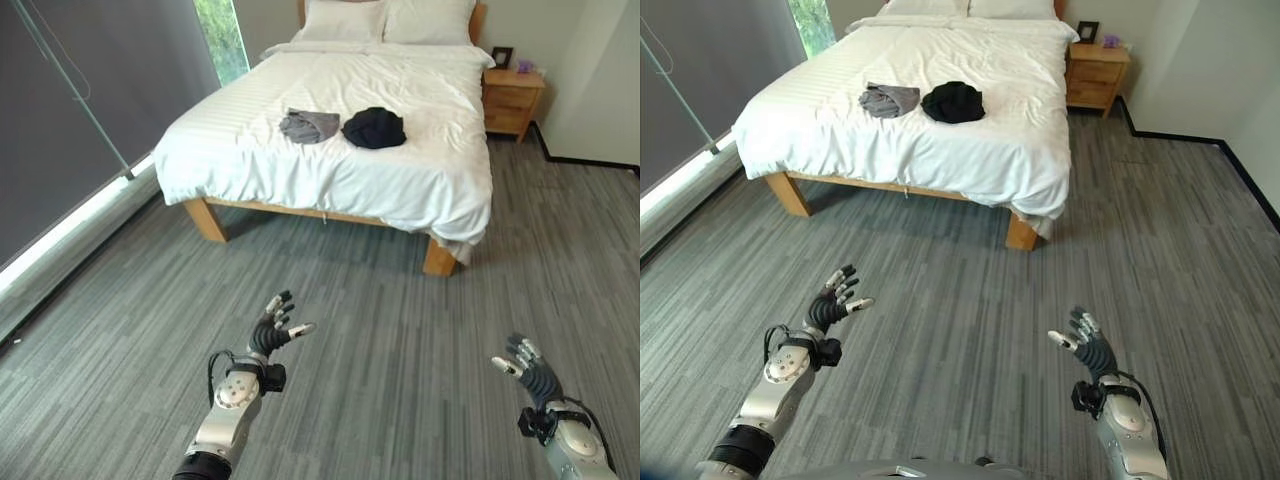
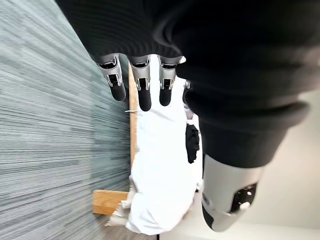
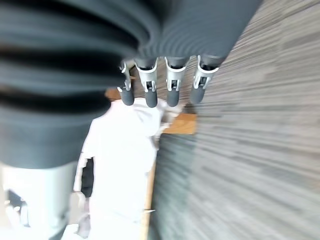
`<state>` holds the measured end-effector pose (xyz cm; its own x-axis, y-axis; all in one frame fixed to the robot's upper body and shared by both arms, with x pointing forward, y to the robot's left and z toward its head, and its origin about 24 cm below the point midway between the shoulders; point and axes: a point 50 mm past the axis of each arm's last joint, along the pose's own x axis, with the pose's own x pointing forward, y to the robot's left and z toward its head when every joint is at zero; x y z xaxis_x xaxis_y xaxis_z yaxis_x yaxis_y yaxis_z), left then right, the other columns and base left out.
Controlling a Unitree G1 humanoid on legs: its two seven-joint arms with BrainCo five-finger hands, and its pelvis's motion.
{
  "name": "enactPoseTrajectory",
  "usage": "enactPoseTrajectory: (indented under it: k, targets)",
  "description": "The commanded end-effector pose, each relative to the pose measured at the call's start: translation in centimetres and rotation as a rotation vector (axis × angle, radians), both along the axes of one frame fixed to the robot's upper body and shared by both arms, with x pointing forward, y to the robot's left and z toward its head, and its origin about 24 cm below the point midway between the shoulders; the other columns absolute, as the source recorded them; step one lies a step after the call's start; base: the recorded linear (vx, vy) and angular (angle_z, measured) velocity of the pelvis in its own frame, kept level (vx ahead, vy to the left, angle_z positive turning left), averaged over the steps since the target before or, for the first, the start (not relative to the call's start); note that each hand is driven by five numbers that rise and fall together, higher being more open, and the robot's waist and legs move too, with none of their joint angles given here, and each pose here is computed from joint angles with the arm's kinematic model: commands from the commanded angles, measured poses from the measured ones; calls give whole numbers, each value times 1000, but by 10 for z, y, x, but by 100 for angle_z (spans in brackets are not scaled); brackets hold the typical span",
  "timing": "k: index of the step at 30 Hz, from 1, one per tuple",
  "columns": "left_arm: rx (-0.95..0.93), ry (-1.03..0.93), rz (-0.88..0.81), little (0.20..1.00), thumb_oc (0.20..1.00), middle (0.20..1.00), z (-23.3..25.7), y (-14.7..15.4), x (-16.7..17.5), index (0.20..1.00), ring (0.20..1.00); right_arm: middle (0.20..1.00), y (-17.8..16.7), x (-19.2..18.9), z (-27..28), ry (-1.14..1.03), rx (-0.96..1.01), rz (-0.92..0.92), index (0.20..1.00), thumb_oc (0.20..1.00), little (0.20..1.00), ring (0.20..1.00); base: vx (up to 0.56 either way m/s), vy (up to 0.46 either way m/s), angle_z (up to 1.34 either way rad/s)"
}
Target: Pick up bed clothes into laundry basket.
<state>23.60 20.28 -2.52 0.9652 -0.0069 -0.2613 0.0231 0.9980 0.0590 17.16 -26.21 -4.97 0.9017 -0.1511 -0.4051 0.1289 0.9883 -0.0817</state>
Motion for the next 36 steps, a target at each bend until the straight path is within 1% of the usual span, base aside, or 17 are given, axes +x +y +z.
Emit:
enactPoseTrajectory:
  k: [1, 4, 8, 11, 14, 18, 20, 21, 22, 24, 25, 28, 30, 32, 33, 34, 36]
  targets:
    - [-12, -67, 69, 1000, 1000, 1000, 8, 13, 8, 1000, 1000, 1000, 8, 14, 11, -101, 2, 22, 1000, 1000, 1000, 1000, 20, 23, -5]
    - [-29, -79, 105, 1000, 1000, 1000, 10, 16, 6, 1000, 1000, 1000, 9, 17, 14, -117, -2, 27, 1000, 1000, 1000, 1000, 18, 54, -5]
    - [-20, -147, 135, 1000, 1000, 1000, 25, 21, 17, 1000, 1000, 1000, 12, 36, 24, -166, -8, 40, 1000, 1000, 1000, 1000, 8, 122, -15]
    - [9, -173, 126, 1000, 1000, 1000, 34, 24, 19, 1000, 1000, 1000, 12, 35, 29, -181, -9, 66, 1000, 1000, 1000, 1000, 123, 254, -33]
    - [12, -175, 139, 1000, 1000, 1000, 36, 25, 22, 1000, 1000, 1000, 17, 27, 24, -158, 14, 79, 1000, 1000, 1000, 1000, 284, 139, 24]
    - [16, -135, 133, 1000, 1000, 1000, 26, 26, 16, 1000, 1000, 1000, 7, 5, 15, -111, 51, 35, 1000, 1000, 1000, 1000, 798, -187, 35]
    - [1, -102, 101, 1000, 1000, 1000, 17, 16, 11, 1000, 1000, 1000, 5, 1, 19, -113, 40, 63, 1000, 1000, 1000, 1000, 1099, -524, 122]
    - [-60, -93, 73, 1000, 1000, 1000, 14, 0, 15, 1000, 1000, 1000, 2, 11, 26, -153, 53, 42, 1000, 1000, 1000, 1000, 866, -671, 128]
    - [-90, -103, 65, 1000, 1000, 1000, 17, -6, 20, 1000, 1000, 1000, 2, 16, 33, -199, 89, 22, 1000, 1000, 1000, 1000, 583, -625, 147]
    - [-100, -122, 31, 1000, 1000, 1000, 22, -16, 27, 1000, 1000, 1000, -1, 20, 36, -202, 64, 31, 1000, 1000, 1000, 1000, 376, -439, 125]
    - [-124, -142, -3, 1000, 1000, 1000, 29, -29, 36, 1000, 1000, 1000, -7, 21, 38, -198, 34, 8, 1000, 1000, 1000, 1000, 502, -357, 3]
    - [-149, -138, -48, 1000, 1000, 1000, 28, -43, 40, 1000, 1000, 1000, -14, 11, 34, -194, 85, -56, 1000, 1000, 1000, 1000, 480, -82, -24]
    - [-134, -133, -66, 1000, 1000, 1000, 26, -41, 35, 1000, 1000, 1000, -18, 4, 27, -134, 35, -29, 1000, 1000, 1000, 1000, 680, 143, 6]
    - [-123, -120, -60, 1000, 1000, 1000, 23, -36, 31, 1000, 1000, 1000, -19, 8, 27, -122, -3, 4, 1000, 1000, 1000, 1000, 478, 82, -45]
    - [-123, -119, -60, 1000, 1000, 1000, 23, -36, 31, 1000, 1000, 1000, -18, 8, 27, -121, -3, 4, 1000, 1000, 1000, 1000, 438, 52, -35]
    - [-116, -111, -42, 1000, 1000, 1000, 21, -28, 24, 1000, 1000, 1000, -15, 13, 31, -137, 5, 32, 1000, 1000, 1000, 1000, 429, 60, -59]
    - [-118, -109, -44, 1000, 1000, 1000, 20, -28, 24, 1000, 1000, 1000, -9, 16, 30, -142, 5, 52, 1000, 1000, 1000, 1000, 423, 78, -12]
